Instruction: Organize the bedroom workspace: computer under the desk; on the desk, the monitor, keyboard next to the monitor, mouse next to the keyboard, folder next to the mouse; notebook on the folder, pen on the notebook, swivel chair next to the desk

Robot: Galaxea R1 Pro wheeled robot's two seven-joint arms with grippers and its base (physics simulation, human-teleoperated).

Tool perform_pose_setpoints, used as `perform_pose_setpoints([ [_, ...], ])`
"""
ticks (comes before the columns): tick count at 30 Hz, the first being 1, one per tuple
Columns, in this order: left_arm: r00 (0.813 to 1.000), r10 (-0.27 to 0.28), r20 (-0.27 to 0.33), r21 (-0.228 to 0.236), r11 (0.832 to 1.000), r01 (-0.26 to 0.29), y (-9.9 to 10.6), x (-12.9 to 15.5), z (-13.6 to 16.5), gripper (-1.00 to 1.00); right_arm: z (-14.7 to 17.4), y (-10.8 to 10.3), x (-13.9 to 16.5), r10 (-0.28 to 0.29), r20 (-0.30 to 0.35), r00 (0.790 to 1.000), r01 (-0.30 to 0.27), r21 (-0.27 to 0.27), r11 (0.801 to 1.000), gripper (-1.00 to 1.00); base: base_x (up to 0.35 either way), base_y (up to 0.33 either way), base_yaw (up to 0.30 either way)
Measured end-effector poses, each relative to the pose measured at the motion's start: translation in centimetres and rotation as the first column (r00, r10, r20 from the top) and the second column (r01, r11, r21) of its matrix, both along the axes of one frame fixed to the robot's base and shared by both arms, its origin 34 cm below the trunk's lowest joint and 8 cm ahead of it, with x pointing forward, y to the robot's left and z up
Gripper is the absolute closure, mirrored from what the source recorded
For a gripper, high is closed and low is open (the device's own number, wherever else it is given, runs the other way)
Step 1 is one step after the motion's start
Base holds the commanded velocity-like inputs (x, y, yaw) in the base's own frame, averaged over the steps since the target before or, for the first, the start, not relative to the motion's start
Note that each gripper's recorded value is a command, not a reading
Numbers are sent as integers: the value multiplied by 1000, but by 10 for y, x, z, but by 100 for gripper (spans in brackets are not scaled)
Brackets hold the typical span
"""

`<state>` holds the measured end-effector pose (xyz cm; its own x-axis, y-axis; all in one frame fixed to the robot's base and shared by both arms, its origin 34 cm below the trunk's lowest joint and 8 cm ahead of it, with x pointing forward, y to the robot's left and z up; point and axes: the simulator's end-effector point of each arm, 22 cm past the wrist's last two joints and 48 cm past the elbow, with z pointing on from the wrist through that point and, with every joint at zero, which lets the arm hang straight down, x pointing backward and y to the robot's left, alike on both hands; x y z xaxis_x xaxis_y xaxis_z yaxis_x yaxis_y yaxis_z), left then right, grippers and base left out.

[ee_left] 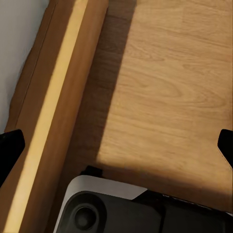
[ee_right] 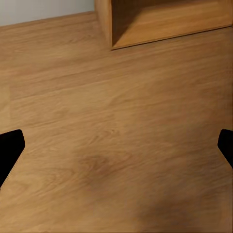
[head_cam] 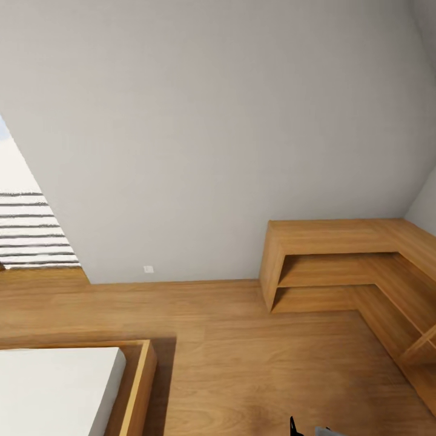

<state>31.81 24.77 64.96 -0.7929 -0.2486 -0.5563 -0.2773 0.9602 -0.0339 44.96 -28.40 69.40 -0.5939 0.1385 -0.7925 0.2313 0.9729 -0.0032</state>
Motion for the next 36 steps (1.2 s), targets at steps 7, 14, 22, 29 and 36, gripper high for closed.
perform_pose_setpoints([
  [7, 1000, 0, 9, 0, 1000, 0, 0, 3, 2, -100, 3, 0, 3, 0, 9, 1000, 0, 0, 1000, -100, 330, 0, -95],
  [14, 1000, 0, 19, 0, 1000, 0, 0, 6, 4, -100, 6, 0, 5, 0, 19, 1000, 0, 0, 1000, -100, 315, 0, -115],
  [22, 1000, 3, 28, 0, 1000, -3, 1, 10, 6, -100, 10, -1, 8, 2, 28, 1000, -2, -1, 1000, -100, 89, 0, -143],
  [29, 999, 4, 37, 0, 1000, -4, 1, 13, 8, -100, 13, -1, 11, 3, 38, 999, -3, -1, 1000, -100, 2, 0, -186],
  [36, 999, 4, 47, 1, 1000, -5, 1, 16, 10, -100, 16, -1, 14, 3, 47, 999, -3, -1, 1000, -100, 4, 1, -195],
])
